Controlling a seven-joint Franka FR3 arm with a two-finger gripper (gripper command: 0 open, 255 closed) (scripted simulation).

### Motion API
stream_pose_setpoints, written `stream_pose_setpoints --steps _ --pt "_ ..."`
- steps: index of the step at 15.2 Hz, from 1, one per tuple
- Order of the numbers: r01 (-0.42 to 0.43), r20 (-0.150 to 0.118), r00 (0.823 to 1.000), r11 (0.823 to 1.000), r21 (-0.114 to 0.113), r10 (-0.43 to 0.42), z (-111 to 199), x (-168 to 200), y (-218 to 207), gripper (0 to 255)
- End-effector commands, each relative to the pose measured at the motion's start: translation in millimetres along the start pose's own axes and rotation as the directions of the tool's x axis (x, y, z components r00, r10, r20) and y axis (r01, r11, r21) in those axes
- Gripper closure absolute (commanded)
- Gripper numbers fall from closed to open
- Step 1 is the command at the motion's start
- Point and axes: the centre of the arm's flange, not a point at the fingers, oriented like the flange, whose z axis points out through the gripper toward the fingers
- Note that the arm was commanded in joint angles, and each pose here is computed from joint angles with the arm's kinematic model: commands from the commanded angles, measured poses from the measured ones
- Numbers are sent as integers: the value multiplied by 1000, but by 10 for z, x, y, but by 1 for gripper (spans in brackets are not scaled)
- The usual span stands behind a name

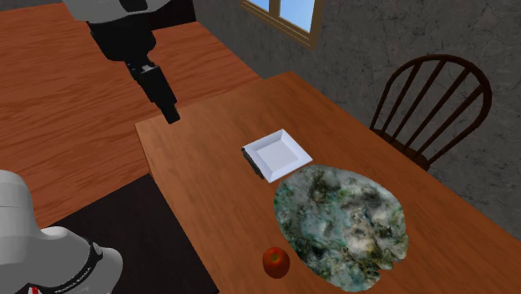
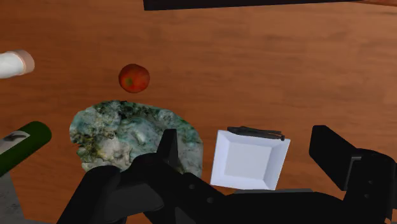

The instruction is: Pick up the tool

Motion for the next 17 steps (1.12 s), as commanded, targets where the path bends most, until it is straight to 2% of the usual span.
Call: stream_pose_setpoints --steps 1,5,9,13,17 --pt "0 0 1000 1000 0 0 0 0 0 0" --pt "149 13 989 989 3 -149 428 324 56 0" --pt "295 25 955 955 8 -295 861 647 63 0" --pt "434 36 900 901 15 -434 1298 962 20 0" --pt "563 46 825 826 23 -564 1739 1261 -69 0"
